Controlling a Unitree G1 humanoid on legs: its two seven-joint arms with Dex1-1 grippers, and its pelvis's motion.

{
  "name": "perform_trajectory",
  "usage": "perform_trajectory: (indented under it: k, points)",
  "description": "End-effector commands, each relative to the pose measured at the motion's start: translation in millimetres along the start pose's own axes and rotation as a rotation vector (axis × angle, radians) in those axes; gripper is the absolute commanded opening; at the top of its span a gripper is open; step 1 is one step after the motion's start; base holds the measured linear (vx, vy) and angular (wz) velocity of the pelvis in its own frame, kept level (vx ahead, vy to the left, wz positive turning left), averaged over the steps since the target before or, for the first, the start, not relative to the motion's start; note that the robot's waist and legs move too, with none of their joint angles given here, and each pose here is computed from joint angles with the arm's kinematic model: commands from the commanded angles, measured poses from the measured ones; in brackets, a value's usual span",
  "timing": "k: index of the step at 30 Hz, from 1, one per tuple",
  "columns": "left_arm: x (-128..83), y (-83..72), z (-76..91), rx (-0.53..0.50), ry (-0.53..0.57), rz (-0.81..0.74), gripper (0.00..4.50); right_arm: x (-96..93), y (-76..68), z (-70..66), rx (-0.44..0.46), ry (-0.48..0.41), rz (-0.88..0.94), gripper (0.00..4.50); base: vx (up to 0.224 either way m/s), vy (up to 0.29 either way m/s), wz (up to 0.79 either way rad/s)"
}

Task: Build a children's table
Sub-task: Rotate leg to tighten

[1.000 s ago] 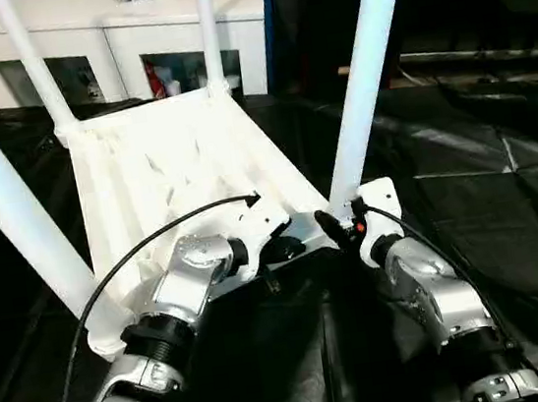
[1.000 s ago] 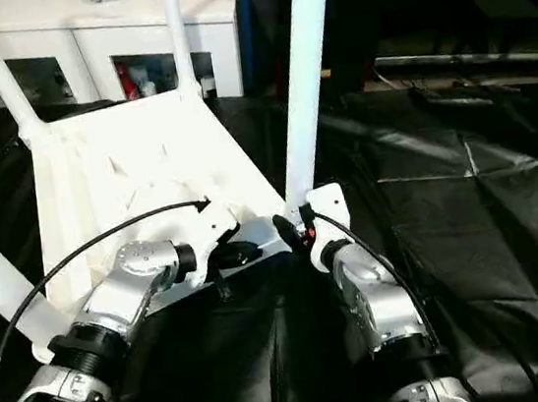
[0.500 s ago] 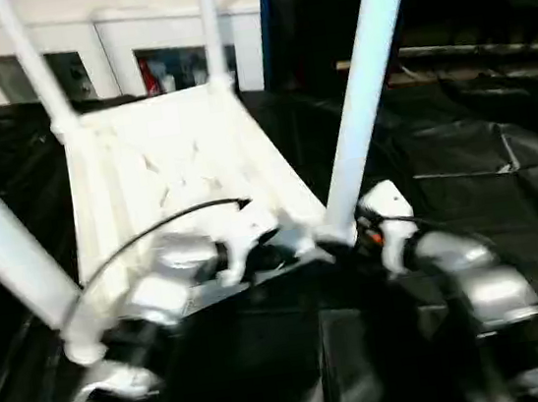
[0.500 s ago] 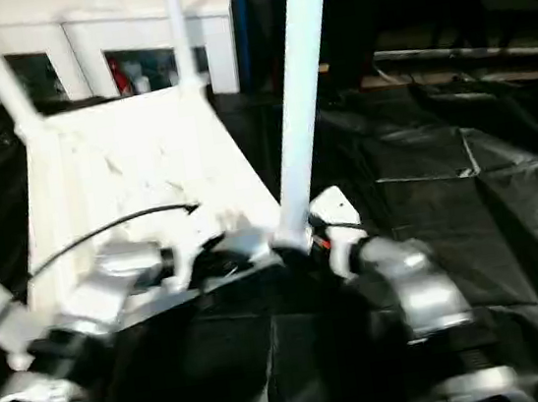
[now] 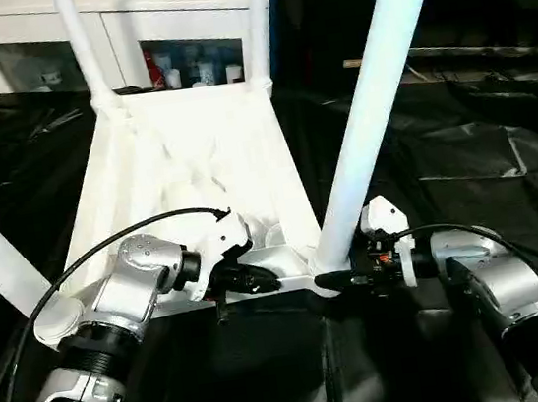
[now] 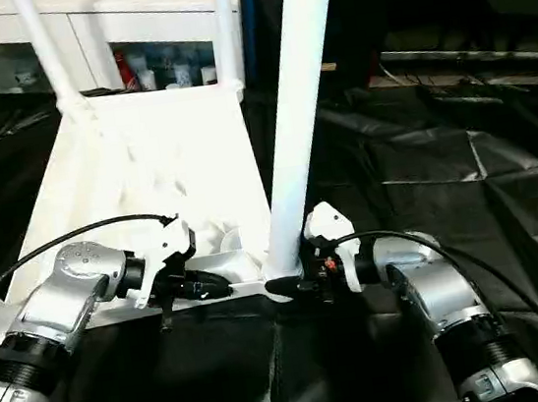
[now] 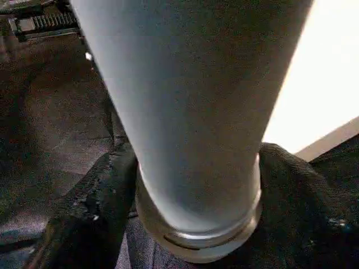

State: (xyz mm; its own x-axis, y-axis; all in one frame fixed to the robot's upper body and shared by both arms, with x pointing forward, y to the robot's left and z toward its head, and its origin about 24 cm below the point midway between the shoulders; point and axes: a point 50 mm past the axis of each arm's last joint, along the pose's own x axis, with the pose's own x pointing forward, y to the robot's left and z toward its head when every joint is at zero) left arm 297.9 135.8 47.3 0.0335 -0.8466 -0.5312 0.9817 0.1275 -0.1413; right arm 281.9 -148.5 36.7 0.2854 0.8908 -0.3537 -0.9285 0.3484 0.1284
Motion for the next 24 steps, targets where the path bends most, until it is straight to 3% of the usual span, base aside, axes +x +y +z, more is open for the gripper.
perform_trajectory:
  k: [1, 7, 12, 14, 15, 20, 22, 24]
  points:
    - [10.0, -8.4, -16.5, -0.064, 0.049, -0.057, 0.00, 2.5, 4.6, -2.5, 0.013, 0.019, 0.044, 3.00, 0.000, 0.000, 0.00]
    - [19.3, -0.6, -13.6, -0.051, 0.032, 0.065, 0.00, 9.7, 3.1, -8.5, 0.055, -0.020, -0.090, 2.73, 0.000, 0.000, 0.00]
    - [42.4, 5.4, -7.8, -0.061, 0.016, 0.221, 0.00, 30.3, -5.8, -25.1, 0.189, -0.025, -0.454, 2.72, -0.049, -0.004, -0.02]
    - [49.0, 4.9, -5.0, -0.063, 0.011, 0.234, 0.00, 36.2, -5.1, -26.3, 0.223, -0.036, -0.510, 2.72, 0.000, 0.000, 0.00]
    - [61.7, 2.0, 0.2, -0.065, -0.002, 0.241, 0.00, 48.2, -1.5, -27.4, 0.267, -0.044, -0.587, 2.72, 0.000, 0.000, 0.00]
    - [88.8, -9.9, 12.9, -0.047, -0.030, 0.205, 0.00, 72.4, 4.6, -18.8, 0.260, -0.071, -0.663, 2.72, 0.000, 0.000, 0.00]
    - [92.8, -12.1, 15.1, -0.038, -0.033, 0.193, 0.00, 77.3, 7.0, -14.0, 0.241, -0.087, -0.634, 3.26, 0.000, 0.000, 0.00]
    - [93.7, -12.5, 15.9, -0.024, -0.026, 0.185, 0.00, 77.7, 6.7, -11.9, 0.243, -0.098, -0.621, 3.43, 0.000, 0.000, 0.00]
